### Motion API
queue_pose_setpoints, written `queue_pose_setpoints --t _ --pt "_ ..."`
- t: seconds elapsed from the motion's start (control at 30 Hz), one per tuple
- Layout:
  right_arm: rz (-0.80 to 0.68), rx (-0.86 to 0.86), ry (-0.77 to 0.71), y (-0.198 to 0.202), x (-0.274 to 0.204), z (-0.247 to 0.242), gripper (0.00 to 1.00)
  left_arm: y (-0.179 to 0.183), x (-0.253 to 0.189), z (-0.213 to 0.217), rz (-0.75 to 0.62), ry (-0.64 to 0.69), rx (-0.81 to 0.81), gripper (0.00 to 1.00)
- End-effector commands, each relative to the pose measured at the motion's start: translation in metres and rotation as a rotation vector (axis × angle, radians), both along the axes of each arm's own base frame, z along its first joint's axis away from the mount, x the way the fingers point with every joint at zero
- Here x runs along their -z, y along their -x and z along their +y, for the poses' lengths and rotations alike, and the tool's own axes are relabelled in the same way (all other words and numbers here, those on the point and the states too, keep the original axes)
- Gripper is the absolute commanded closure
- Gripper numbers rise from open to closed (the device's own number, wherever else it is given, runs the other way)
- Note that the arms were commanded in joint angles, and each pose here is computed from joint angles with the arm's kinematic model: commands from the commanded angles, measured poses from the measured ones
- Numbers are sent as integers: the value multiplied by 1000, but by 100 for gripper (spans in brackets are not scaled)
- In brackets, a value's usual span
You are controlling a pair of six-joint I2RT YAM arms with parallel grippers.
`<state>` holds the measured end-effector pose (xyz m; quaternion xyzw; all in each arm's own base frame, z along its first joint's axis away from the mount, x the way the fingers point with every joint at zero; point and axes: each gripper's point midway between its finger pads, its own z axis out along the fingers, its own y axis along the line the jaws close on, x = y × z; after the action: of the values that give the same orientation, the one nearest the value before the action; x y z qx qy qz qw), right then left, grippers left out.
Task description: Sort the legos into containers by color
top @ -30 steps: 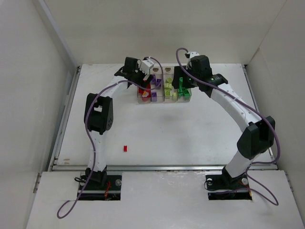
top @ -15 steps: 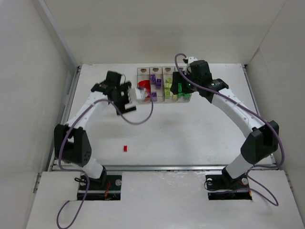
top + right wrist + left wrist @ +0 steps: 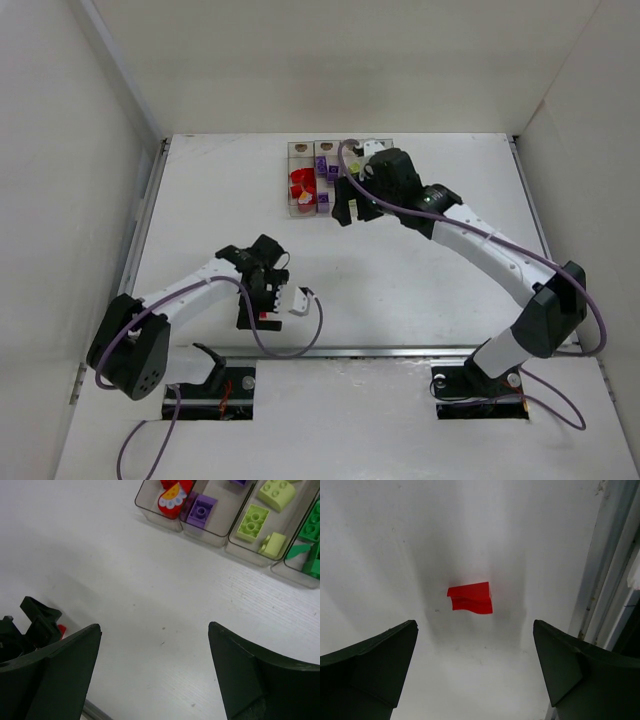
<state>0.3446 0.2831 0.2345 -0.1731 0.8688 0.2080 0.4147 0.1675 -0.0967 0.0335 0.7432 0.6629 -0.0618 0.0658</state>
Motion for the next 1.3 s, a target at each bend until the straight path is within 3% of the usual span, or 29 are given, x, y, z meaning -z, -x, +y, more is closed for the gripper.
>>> queue_pose_setpoints --t 0.0,0.17,0.3,0.33,0.43,0.67,0.87,1.1,1.27 --pt "-43 25 -48 7 -20 1 7 -1 5 -4 -58 19 39 0" --pt "-48 21 -64 9 -24 6 7 -10 10 -17 -94 73 180 10" --pt "-55 39 -54 9 -26 1 7 -16 16 -23 -96 85 176 17" --pt "-56 39 -55 11 -28 -1 7 -15 20 -20 -85 68 164 25" --pt "-69 54 -53 12 -32 -6 7 -13 24 -16 -38 30 138 38" --pt "-76 72 -28 12 -27 -13 7 3 26 -15 19 48 164 45" --pt "-67 67 -9 8 -22 -10 7 -3 21 -24 33 67 101 77" --pt "-73 65 14 3 -18 -10 7 -9 -4 -39 33 126 79 82" --pt "-91 88 16 -9 -25 -14 7 -33 -37 -54 23 254 -30 82"
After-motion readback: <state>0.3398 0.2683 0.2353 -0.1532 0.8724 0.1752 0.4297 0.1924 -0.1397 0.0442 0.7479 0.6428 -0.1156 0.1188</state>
